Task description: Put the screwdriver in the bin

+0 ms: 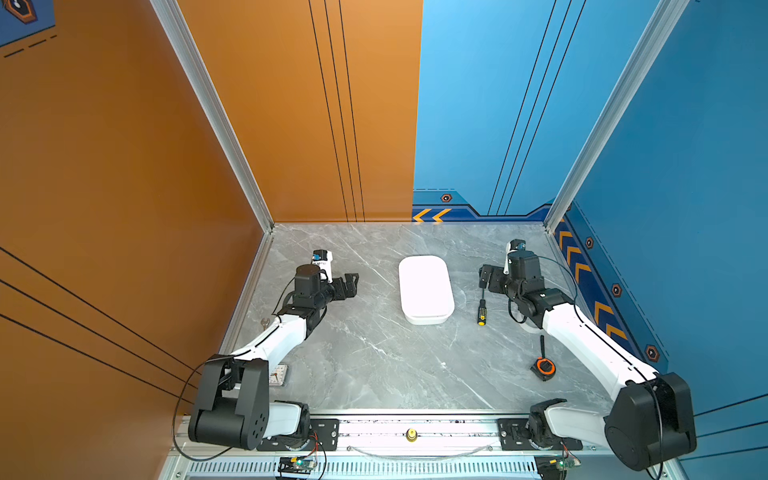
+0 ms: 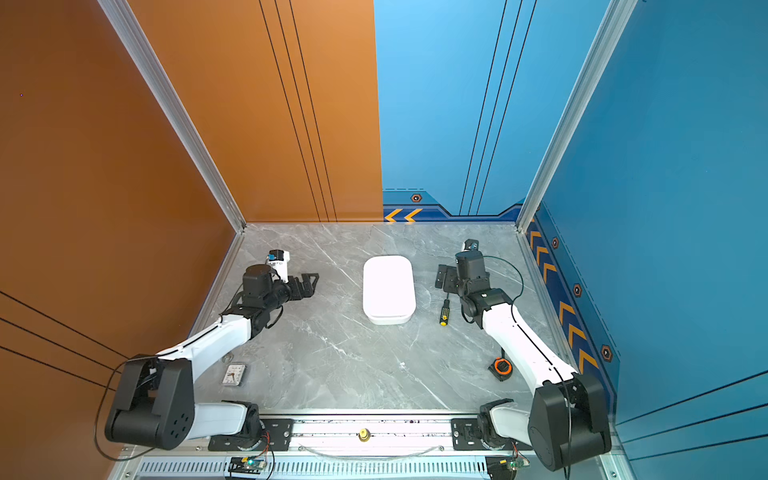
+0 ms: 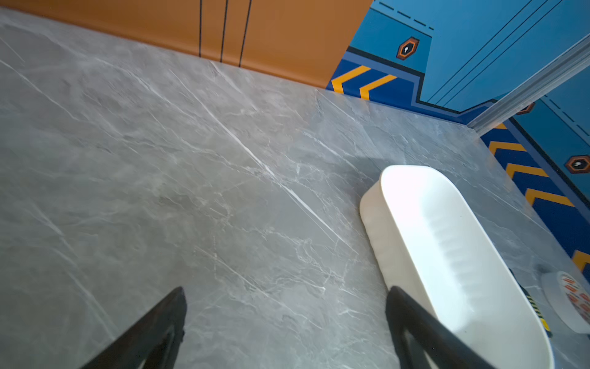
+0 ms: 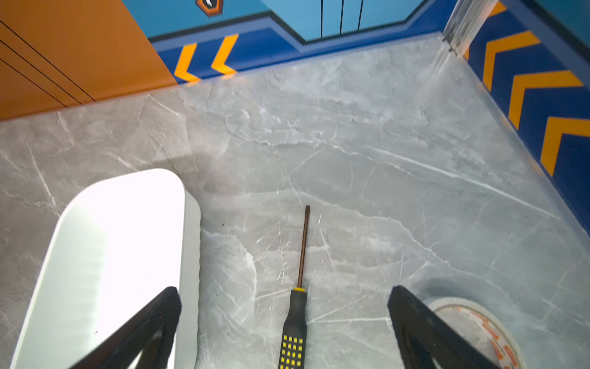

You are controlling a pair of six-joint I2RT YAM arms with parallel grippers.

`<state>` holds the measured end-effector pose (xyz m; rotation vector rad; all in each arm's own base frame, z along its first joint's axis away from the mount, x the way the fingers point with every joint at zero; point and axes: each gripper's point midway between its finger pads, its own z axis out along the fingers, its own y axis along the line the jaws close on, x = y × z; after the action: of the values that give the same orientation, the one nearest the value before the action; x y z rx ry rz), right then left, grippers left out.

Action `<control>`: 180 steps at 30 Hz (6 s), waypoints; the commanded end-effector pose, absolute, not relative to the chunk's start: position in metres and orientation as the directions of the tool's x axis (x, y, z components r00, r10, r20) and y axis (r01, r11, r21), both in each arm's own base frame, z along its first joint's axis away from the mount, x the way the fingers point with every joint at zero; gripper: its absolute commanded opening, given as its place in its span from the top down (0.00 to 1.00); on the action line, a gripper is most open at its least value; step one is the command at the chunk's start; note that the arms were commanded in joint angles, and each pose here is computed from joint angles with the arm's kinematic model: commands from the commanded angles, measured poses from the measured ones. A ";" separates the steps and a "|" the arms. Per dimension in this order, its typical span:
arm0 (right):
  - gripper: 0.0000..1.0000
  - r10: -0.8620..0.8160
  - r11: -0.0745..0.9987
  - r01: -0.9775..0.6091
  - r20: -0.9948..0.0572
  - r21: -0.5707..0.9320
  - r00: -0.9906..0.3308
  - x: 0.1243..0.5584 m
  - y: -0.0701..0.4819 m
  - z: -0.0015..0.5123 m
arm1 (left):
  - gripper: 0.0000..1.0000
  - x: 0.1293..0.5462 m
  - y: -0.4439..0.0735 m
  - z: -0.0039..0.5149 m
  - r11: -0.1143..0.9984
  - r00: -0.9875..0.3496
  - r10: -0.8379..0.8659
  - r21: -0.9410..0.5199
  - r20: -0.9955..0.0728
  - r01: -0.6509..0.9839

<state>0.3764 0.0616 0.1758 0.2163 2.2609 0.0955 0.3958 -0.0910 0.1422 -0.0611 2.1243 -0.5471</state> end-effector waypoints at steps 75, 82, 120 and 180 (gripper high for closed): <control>1.00 0.084 0.974 -0.049 -0.559 0.219 -0.825 0.347 0.148 0.184 | 0.02 0.390 -0.177 0.120 0.687 -0.898 -0.163 -0.700 -0.410 0.195; 1.00 0.024 0.951 -0.163 -0.586 0.263 -0.810 0.352 0.200 0.195 | 0.02 0.391 -0.178 0.125 0.672 -0.892 -0.175 -0.713 -0.416 0.201; 1.00 0.076 0.976 0.003 -0.324 0.219 -0.943 0.367 0.250 0.072 | 0.02 0.391 -0.172 0.115 0.677 -0.889 -0.178 -0.709 -0.421 0.200; 0.22 0.194 0.978 0.040 -0.830 0.203 -0.523 0.359 0.019 0.222 | 0.02 0.363 -0.026 0.174 0.994 -0.336 -0.067 -0.092 -0.939 0.060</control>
<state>0.3570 0.0306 0.2435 0.1389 2.1430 0.1559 0.3587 -0.0539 0.1633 0.0022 2.0283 -0.3121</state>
